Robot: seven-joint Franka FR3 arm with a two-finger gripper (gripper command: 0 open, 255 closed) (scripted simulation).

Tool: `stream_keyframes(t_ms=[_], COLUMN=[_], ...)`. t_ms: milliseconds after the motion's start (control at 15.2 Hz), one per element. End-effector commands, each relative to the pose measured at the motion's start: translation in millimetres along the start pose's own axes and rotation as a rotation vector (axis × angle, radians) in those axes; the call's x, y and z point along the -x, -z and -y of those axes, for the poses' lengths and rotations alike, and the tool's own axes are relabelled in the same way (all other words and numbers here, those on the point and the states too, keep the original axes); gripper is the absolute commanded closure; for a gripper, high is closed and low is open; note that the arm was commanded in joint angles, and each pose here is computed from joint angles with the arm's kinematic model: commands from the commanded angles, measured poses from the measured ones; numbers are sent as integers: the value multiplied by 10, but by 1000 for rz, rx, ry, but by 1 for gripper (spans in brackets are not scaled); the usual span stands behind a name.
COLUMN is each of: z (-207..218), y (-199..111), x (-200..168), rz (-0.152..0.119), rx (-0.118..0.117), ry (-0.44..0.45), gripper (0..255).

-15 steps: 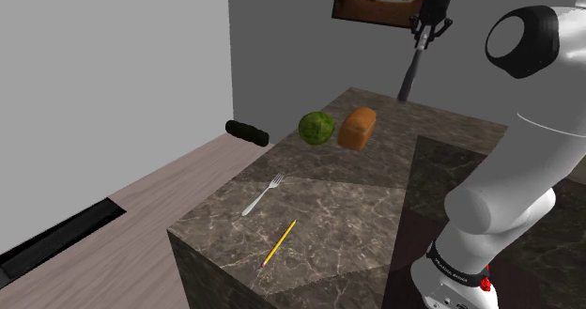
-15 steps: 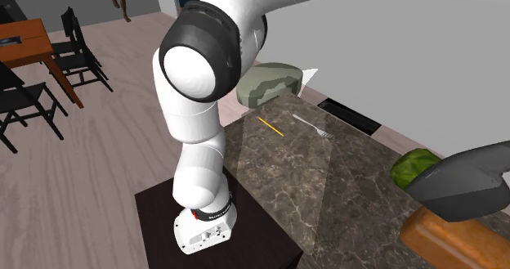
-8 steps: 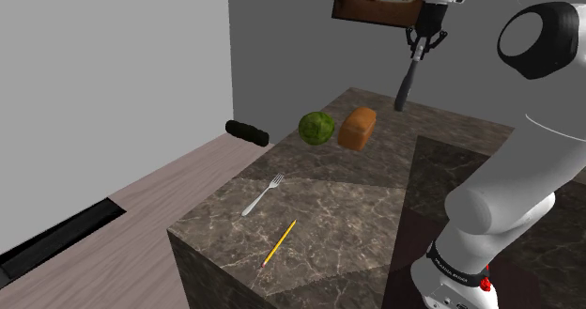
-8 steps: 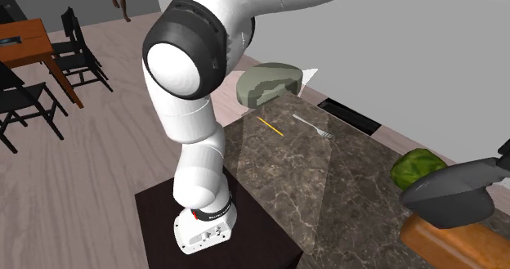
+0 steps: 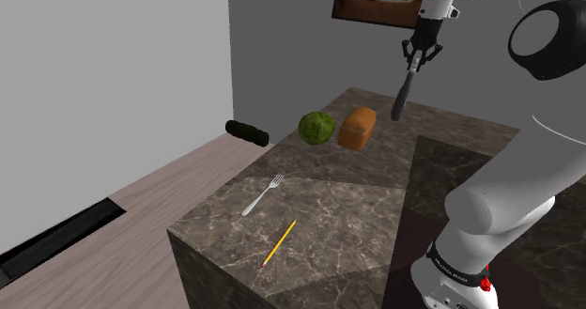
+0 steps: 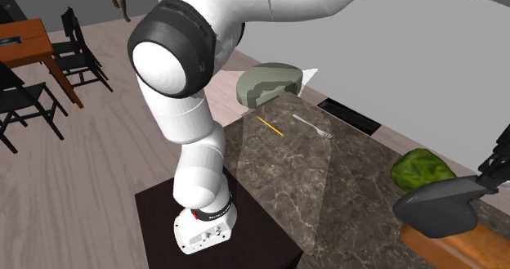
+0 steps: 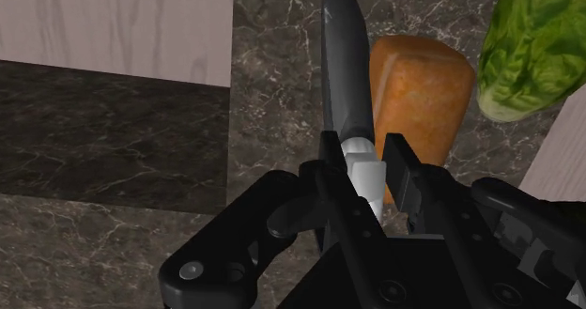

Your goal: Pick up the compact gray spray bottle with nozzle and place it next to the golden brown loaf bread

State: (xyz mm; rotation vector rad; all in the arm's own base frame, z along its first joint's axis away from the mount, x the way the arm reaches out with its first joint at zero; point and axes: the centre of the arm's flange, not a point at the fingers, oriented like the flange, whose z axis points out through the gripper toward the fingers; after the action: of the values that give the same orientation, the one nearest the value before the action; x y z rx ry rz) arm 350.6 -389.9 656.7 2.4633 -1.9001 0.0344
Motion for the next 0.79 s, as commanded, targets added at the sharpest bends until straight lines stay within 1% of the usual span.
stream_keyframes(t_ms=[0, 726], z=[10, 17], y=[-104, -685], x=[4, 25], rz=[-1, -1], rx=[0, 0], ry=[0, 0], gripper=[255, 255])
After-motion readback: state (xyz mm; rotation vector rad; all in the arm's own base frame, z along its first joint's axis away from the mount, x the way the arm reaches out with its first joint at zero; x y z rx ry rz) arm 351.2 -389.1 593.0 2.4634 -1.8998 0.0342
